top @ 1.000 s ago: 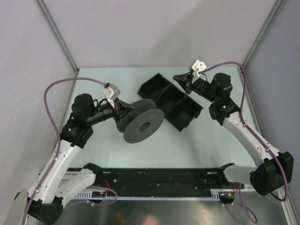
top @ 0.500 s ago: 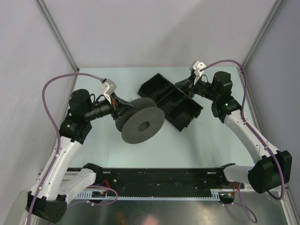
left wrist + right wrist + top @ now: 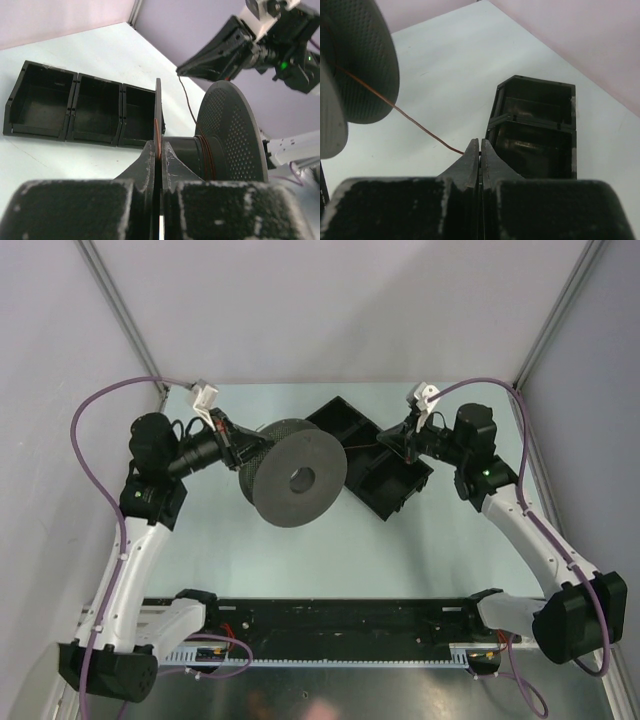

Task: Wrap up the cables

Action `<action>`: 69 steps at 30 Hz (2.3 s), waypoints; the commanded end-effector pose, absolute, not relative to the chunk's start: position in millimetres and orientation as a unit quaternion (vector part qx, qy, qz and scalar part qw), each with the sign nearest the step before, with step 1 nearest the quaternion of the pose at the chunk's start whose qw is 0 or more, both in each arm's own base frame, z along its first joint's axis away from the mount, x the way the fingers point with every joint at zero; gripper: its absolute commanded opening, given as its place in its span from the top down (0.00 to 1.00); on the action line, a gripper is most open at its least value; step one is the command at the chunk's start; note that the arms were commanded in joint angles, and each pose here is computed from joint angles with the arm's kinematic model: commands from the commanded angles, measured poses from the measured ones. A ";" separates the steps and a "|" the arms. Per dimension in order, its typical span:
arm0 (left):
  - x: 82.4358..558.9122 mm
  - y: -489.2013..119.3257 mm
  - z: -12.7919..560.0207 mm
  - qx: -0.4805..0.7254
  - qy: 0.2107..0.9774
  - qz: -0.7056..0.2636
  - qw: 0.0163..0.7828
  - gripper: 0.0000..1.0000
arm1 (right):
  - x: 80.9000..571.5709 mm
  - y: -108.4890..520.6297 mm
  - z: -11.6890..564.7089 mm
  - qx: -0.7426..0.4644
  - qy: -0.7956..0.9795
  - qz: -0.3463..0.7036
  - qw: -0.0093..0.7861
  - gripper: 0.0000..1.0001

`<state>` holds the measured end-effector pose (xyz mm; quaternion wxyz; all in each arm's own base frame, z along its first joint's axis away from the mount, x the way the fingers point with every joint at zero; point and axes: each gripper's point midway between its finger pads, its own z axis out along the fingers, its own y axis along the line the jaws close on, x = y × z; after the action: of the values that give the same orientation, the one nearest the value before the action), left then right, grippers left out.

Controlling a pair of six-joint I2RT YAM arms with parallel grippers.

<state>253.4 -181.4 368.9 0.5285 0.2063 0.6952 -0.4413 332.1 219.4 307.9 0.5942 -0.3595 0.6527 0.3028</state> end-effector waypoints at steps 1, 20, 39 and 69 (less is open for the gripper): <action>261.3 -173.9 414.4 0.151 0.670 -0.475 0.550 1.00 | 325.7 213.6 308.7 -0.347 0.656 0.303 0.598 1.00; 325.1 -128.7 403.1 -0.217 0.693 -0.491 0.481 1.00 | 256.0 269.7 328.2 -0.368 0.586 0.322 0.646 1.00; 342.4 -115.0 339.3 -0.346 0.718 -0.450 0.404 1.00 | 178.7 388.6 357.9 -0.536 0.270 0.122 0.790 1.00; 347.4 -121.8 308.1 -0.262 0.731 -0.447 0.444 1.00 | 286.7 422.8 347.0 -0.515 0.224 -0.061 0.825 1.00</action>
<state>327.4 -110.0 271.4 0.3954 -0.3280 0.7570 -0.4037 258.5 444.6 294.6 0.7834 -0.5714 0.2440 -0.0154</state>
